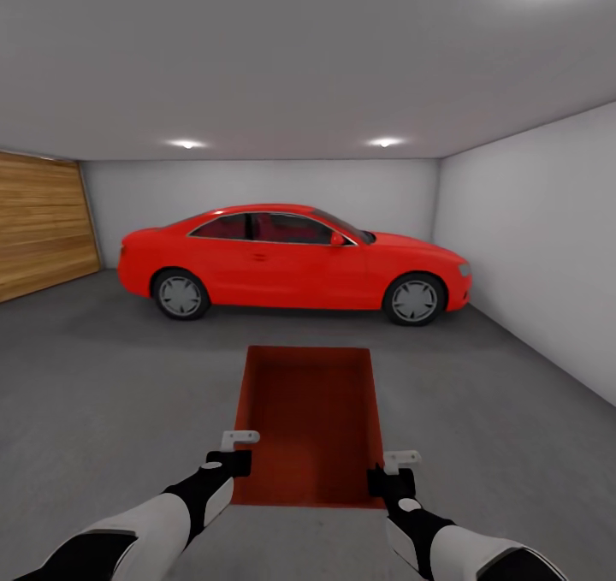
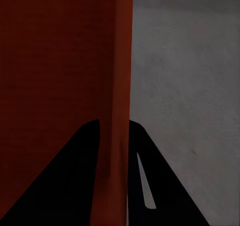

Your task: Move the two storage containers from the living room to the garage. In the garage, place one container on the floor and stack the other container on top of it (either order is fine).

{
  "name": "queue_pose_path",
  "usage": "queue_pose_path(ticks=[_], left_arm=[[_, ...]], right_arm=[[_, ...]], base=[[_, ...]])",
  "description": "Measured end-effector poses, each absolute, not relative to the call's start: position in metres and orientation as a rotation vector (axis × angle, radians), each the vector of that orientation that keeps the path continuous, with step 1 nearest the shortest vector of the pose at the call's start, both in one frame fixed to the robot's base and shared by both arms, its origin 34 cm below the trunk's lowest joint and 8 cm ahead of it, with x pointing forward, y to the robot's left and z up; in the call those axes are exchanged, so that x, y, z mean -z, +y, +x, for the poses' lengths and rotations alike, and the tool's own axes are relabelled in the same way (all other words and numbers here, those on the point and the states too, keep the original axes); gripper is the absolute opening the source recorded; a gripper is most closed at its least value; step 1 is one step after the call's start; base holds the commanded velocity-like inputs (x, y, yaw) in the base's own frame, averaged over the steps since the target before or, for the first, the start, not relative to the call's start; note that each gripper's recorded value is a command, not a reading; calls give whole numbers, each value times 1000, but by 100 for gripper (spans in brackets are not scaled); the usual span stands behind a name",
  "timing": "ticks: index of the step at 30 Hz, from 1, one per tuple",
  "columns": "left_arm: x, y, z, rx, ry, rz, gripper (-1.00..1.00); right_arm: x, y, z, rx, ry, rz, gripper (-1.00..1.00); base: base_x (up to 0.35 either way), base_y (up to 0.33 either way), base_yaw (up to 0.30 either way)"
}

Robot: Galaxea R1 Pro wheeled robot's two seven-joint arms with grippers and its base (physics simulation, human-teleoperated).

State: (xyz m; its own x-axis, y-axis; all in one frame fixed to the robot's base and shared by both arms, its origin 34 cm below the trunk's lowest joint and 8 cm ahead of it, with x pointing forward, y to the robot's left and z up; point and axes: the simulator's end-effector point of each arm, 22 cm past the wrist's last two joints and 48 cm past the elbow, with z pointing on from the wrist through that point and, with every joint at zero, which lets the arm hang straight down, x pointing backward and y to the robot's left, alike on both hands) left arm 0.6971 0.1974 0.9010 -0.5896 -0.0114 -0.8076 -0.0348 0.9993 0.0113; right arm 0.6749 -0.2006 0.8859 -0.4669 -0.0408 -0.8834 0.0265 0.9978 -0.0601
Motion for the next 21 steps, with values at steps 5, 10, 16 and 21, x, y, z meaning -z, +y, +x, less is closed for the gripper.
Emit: queue_pose_path(ticks=[5, 10, 16, 21], left_arm=[[-901, 197, 697, -32, 2201, -32, -100], [-901, 197, 697, -33, 2201, -32, -100], [-901, 197, 697, -33, 2200, -31, -100], [-902, 197, 697, -33, 2200, -31, -100]], right_arm=[[-886, -201, 675, 78, 2055, -10, -100], [-886, -201, 675, 78, 2054, -10, -100], [-886, -201, 675, 78, 2054, -10, -100], [-886, -201, 675, 78, 2053, -10, -100]], base=[[322, 0, 0], [322, 0, 0], [322, 0, 0], [322, 0, 0]])
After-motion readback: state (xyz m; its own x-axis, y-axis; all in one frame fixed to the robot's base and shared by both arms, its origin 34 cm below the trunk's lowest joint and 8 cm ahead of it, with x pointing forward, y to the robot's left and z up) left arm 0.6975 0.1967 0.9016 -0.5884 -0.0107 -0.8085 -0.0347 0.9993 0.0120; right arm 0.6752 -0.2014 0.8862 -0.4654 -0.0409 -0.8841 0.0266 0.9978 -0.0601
